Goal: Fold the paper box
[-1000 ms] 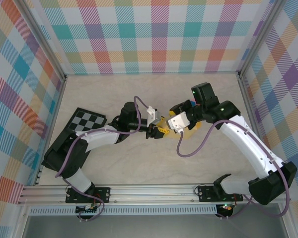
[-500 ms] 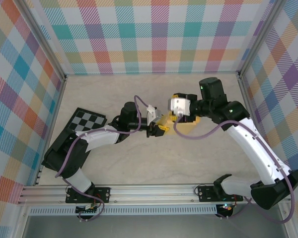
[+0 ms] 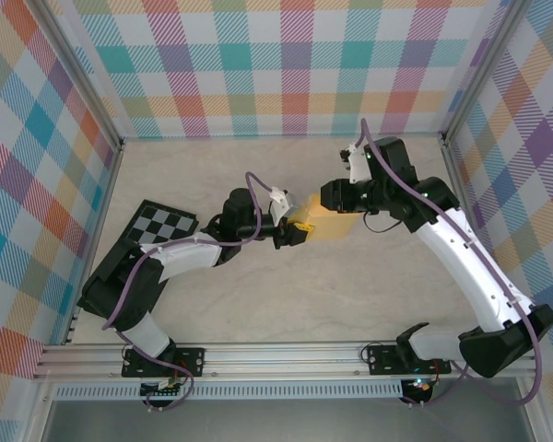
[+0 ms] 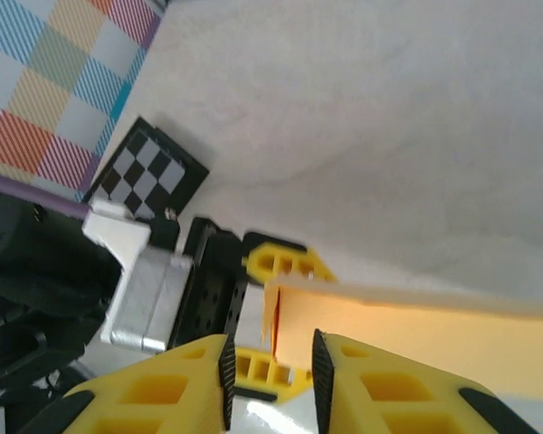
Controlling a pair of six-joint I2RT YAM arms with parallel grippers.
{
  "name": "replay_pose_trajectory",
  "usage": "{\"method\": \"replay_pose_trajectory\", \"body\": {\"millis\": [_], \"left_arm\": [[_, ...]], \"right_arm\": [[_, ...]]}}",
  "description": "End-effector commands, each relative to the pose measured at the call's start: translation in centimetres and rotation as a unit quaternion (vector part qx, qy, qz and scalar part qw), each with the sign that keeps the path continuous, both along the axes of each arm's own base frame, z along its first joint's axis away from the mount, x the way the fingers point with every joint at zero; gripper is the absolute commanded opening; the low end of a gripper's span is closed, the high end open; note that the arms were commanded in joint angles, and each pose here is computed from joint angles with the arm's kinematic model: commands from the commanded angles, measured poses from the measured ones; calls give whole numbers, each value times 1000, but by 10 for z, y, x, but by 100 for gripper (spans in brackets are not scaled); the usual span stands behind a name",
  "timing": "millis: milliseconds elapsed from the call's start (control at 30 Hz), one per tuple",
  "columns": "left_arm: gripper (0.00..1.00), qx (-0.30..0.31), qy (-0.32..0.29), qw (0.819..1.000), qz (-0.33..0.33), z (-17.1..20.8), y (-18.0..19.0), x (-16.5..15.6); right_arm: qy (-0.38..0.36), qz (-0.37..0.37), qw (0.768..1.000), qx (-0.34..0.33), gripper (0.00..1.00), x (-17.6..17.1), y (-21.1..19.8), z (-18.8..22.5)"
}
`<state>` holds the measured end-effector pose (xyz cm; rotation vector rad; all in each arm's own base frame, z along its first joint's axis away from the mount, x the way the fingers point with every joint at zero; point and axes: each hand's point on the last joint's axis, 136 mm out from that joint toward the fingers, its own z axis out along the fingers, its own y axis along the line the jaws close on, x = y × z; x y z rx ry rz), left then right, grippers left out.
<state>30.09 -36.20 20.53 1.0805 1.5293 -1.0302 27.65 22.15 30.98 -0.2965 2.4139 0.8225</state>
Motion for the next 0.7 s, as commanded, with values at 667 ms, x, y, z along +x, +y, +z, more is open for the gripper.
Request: {"method": "replay_pose_trajectory", "body": {"millis": [667], "left_arm": [[42, -31, -22, 999, 33, 31, -1, 16]], "right_arm": [[24, 4, 994, -110, 31, 14, 13, -24]]}}
